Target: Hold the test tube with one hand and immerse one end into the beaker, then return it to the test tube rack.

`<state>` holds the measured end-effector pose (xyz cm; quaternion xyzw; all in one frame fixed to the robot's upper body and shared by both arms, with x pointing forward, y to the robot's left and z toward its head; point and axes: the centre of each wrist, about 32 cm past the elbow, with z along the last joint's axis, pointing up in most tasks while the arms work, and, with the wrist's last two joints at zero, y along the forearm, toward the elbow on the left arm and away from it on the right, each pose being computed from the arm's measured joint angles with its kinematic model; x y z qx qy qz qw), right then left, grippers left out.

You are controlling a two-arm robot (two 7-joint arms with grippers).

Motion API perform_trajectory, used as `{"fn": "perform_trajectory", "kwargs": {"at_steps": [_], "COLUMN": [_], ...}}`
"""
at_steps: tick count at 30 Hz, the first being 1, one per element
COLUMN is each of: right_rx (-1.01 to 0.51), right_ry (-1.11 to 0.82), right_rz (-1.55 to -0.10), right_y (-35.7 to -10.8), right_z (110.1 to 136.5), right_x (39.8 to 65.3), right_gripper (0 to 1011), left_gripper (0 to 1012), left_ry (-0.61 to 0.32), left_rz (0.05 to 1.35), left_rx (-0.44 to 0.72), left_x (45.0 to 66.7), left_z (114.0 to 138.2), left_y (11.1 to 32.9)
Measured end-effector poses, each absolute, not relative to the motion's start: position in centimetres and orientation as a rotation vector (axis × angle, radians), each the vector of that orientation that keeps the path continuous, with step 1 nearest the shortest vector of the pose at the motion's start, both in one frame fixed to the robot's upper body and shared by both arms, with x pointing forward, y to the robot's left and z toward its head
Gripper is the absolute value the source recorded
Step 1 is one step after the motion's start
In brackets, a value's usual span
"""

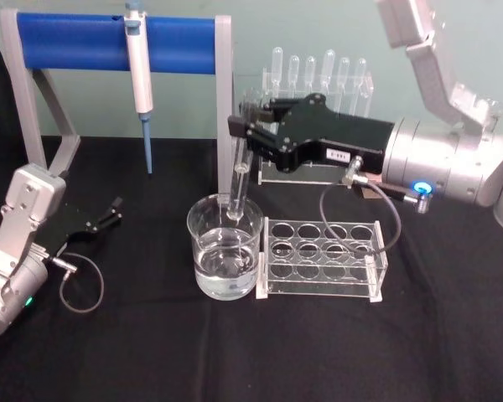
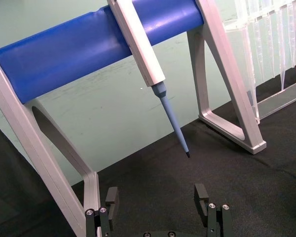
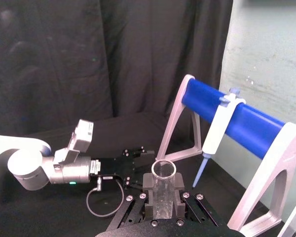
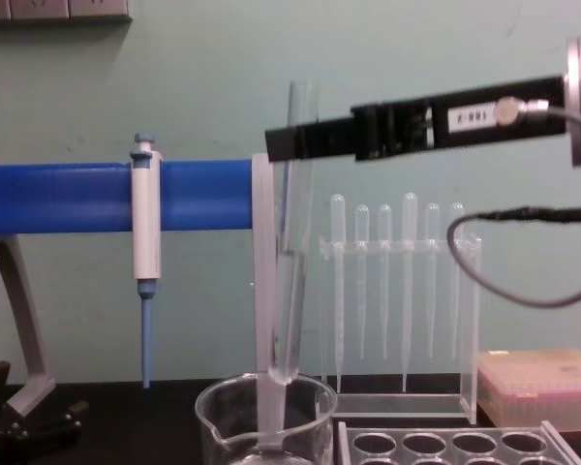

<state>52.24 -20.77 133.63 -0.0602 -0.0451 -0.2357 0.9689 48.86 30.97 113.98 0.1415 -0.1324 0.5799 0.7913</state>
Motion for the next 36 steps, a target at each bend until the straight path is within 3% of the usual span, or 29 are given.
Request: {"fn": "perform_trajectory", "kwargs": {"at_steps": [18, 36], "right_rx": [-0.152, -0.168], "right_ry": [-0.094, -0.074], "right_rz": [-0.496, -0.510], "right_y": [-19.5, -18.9], "right_z": [128.9, 125.9], "right_x": [53.2, 53.6], "right_gripper": [227, 227], "left_gripper": [1000, 1000], "left_ry": [-0.285, -0.285], "left_rz": [1.248, 1.248], "left_rx": [0.304, 0.305], "left_x": [48.9, 48.9], "left_z": [114.0, 114.0], "left_y": [31.0, 31.0]}}
